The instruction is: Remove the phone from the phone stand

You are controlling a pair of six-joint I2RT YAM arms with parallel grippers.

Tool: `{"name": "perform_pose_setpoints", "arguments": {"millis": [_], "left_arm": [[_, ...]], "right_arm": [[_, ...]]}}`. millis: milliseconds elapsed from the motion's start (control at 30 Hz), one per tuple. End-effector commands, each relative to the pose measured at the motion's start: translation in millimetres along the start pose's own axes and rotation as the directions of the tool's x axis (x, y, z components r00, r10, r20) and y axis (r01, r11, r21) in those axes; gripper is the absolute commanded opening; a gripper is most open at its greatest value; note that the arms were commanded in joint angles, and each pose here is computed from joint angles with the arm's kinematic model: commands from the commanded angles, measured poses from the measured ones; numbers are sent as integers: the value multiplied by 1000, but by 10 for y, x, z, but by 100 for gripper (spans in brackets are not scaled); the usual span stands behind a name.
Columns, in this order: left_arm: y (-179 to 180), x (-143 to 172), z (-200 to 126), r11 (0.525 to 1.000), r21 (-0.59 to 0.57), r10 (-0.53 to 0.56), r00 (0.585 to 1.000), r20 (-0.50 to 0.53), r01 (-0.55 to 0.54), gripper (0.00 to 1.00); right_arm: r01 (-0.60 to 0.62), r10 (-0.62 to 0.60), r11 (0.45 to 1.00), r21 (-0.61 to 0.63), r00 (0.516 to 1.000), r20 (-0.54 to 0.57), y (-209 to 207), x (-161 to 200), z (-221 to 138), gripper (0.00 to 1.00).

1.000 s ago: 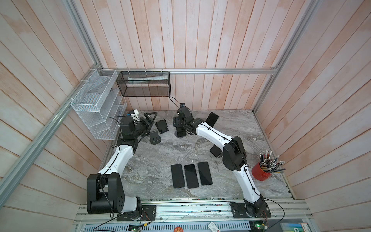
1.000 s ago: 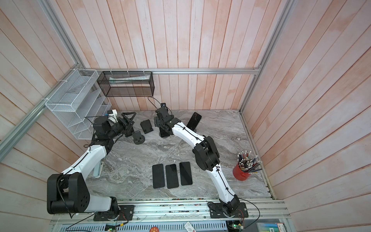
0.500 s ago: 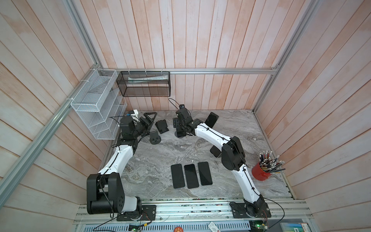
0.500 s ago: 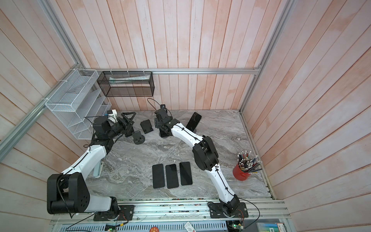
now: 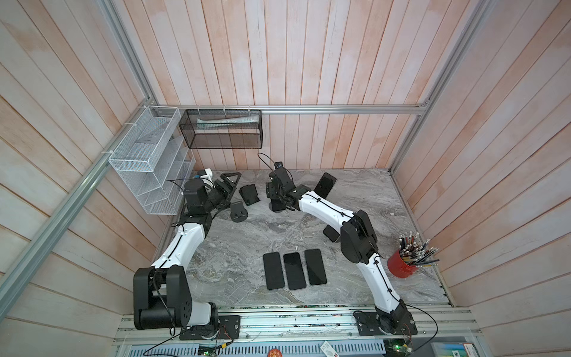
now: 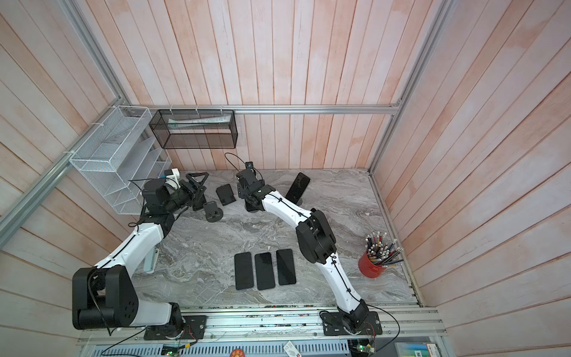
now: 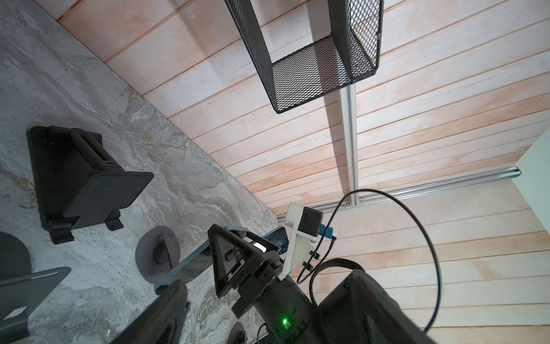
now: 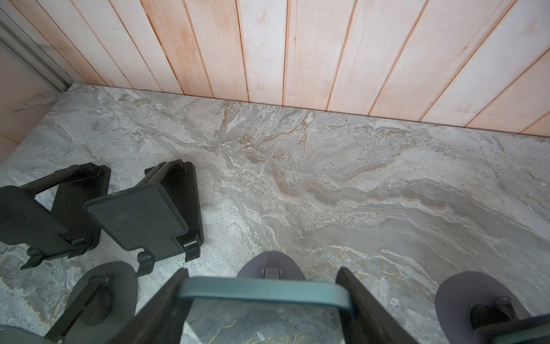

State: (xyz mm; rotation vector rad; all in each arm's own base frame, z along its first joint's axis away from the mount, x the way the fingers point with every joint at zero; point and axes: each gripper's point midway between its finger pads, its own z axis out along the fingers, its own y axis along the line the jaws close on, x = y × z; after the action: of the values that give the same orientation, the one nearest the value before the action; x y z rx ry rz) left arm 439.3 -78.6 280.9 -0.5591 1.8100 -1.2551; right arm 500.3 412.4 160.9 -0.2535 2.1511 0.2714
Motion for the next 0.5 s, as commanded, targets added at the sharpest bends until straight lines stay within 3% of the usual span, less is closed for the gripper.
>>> {"name": "perform_pose_setpoints", "arguments": {"millis": [0,467], "left_arm": [[-85,-9,-46,999,31,32,999,6,-32,88],[-98,24,-21,998,46,36,999,-7,-35,87]], "right_arm": [[24,-24,1000,11,999,45,41,-158,-231,71],[22,-19,999,-28,994,105,91,-382,-508,70]]}}
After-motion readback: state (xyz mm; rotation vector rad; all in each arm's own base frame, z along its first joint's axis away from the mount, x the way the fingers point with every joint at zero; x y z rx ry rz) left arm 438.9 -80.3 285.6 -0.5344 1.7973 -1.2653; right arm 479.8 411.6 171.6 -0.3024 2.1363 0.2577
